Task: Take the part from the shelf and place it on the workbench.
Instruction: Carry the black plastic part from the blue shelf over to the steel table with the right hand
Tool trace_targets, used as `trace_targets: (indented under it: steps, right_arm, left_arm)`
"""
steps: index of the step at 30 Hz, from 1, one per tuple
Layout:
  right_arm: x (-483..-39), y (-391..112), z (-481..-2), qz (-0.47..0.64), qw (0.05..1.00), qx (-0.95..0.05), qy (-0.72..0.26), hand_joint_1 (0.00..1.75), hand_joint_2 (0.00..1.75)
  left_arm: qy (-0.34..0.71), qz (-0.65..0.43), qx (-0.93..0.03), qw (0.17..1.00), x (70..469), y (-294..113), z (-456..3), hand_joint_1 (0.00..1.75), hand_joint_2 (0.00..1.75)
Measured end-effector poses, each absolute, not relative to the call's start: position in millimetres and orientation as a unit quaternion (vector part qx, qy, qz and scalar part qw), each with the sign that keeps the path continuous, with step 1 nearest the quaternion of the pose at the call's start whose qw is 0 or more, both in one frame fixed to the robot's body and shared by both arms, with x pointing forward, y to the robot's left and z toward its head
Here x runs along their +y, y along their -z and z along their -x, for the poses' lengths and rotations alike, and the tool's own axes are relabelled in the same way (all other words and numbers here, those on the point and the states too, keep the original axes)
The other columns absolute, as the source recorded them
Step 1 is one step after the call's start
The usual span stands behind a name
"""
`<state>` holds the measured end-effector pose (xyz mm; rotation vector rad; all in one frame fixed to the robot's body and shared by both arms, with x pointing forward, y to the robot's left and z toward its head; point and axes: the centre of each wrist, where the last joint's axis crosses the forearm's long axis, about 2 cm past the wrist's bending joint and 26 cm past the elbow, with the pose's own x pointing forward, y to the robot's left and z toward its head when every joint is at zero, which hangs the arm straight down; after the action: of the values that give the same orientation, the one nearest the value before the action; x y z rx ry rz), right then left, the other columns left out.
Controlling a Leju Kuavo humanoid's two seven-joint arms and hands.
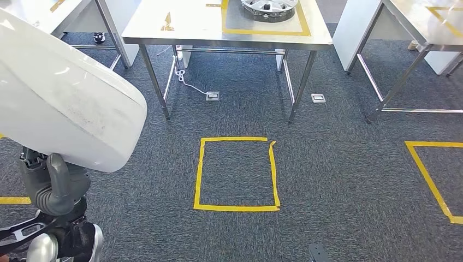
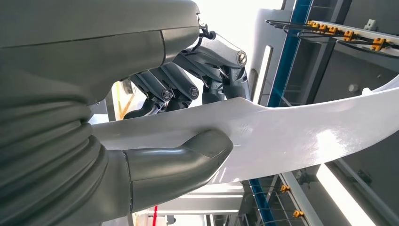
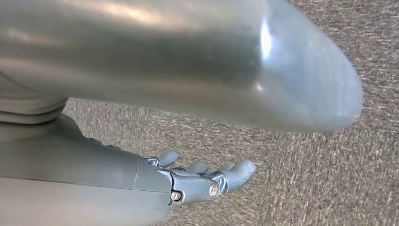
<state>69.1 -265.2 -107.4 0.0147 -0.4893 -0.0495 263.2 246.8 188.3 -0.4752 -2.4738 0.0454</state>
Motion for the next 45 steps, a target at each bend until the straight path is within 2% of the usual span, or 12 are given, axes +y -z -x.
trace_targets:
  steps: [45]
  right_arm:
    - [-266.7,108.7,-61.3,-0.011,0.970,-0.240,0.025,0.00,0.00]
  left_arm:
    - [-0.023,0.181,-0.932,0.314,246.4,-185.4,-267.5,1.75,1.75]
